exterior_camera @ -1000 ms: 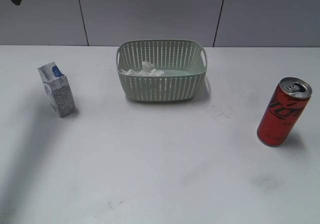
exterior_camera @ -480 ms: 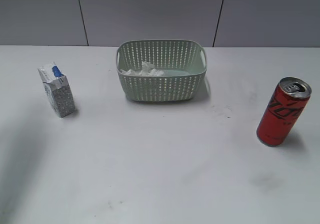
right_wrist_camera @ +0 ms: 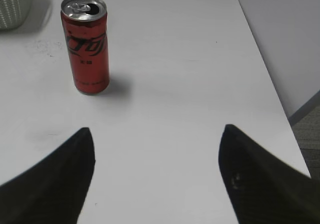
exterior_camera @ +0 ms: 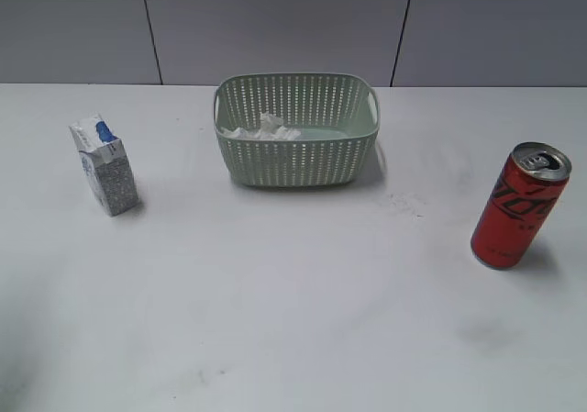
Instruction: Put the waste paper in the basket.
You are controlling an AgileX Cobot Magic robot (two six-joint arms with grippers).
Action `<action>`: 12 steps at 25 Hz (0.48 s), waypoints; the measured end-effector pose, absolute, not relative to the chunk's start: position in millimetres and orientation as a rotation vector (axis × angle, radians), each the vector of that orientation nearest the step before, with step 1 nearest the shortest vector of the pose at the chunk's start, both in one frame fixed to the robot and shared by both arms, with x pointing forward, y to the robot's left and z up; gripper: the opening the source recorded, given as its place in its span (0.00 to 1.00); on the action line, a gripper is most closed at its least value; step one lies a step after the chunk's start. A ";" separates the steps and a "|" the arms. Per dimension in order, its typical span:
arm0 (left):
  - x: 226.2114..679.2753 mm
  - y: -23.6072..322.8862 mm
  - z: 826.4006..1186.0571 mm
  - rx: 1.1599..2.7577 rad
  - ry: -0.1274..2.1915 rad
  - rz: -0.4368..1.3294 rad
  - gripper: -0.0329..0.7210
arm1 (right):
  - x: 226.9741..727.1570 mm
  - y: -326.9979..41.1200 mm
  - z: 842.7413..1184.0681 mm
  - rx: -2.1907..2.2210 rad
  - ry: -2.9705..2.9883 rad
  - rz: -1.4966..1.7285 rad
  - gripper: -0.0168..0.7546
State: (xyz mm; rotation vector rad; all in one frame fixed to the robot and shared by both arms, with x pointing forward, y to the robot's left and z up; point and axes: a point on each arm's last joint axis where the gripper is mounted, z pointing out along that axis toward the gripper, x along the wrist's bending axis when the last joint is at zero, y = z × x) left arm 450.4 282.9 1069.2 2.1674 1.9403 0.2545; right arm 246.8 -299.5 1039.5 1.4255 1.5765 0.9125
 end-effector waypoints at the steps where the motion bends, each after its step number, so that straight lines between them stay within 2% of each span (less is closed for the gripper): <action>1: 440.1 283.7 1065.8 2.163 1.937 0.262 0.81 | 246.8 -299.5 1039.5 1.425 1.577 0.912 0.78; 12: 347.7 288.0 1041.9 2.025 1.841 0.387 0.81 | 246.8 -299.5 1039.5 1.425 1.577 0.912 0.78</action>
